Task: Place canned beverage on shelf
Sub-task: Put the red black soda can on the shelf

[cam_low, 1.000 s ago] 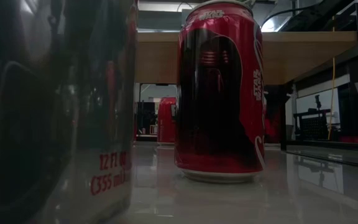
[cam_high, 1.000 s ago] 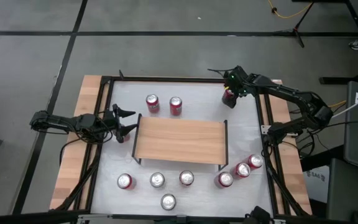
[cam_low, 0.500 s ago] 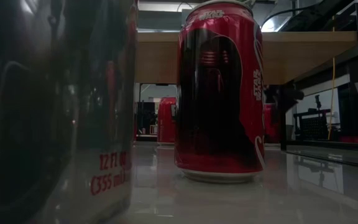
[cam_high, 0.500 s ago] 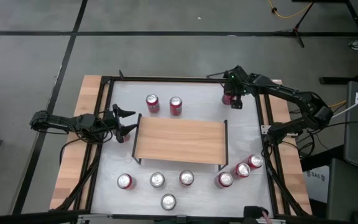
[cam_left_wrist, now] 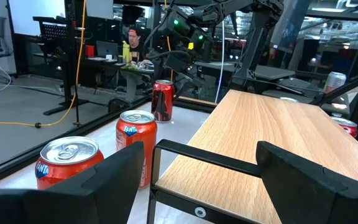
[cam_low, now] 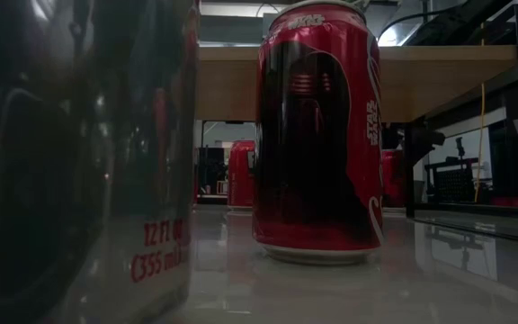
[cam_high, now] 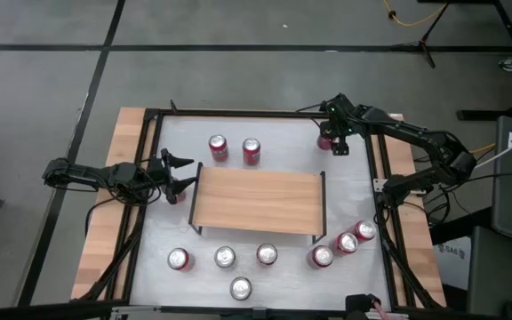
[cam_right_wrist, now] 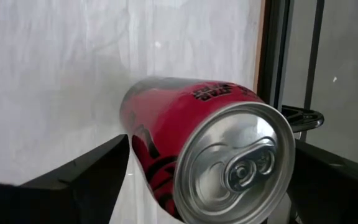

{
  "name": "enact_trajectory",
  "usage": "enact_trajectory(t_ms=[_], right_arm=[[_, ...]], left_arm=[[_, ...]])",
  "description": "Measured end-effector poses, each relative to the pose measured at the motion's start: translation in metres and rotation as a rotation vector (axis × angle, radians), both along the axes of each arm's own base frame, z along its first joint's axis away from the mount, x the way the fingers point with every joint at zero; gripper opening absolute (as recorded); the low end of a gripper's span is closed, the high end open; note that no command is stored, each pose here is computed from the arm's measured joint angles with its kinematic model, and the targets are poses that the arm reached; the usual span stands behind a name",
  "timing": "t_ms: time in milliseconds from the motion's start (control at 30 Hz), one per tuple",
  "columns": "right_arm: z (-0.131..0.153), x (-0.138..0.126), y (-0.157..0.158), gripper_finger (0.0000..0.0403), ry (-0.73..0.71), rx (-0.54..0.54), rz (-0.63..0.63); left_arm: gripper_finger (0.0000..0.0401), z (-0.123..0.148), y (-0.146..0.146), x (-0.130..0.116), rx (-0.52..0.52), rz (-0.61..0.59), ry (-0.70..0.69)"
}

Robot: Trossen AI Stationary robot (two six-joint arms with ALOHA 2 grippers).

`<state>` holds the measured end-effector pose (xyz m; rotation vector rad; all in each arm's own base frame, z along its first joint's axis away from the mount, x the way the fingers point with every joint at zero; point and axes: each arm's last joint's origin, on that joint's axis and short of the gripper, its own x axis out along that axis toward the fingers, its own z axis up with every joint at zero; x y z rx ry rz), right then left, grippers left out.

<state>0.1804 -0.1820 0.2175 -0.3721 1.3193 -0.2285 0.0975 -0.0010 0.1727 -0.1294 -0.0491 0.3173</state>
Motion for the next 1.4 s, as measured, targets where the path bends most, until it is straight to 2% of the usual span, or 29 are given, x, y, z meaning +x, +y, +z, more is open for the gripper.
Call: enact_trajectory(t_ms=[633,867,967,1200,1400], right_arm=[[-0.0001,0.0001,0.0003,0.0374,-0.006,0.008,0.000],[0.0000,0.0008,0.0011,0.0373,-0.042,0.042,-0.013],[-0.0001,0.0008,0.0013,0.0361,-0.044,0.045,-0.011],[0.0008,0.0005,0.0017,0.0300,-0.048,0.051,-0.021],[0.0007,0.0005,0.0016,0.0308,-0.080,0.075,-0.110]], left_arm=[[0.0305,0.0000,0.0000,0.0000,0.000,0.000,0.000],[0.0305,0.0000,0.0000,0.0000,0.000,-0.001,0.000],[0.0305,0.0000,0.0000,0.0000,0.000,0.000,0.000],[0.0305,0.0000,0.0000,0.0000,0.000,-0.001,0.000],[0.0305,0.0000,0.0000,0.0000,0.000,0.000,0.000]])
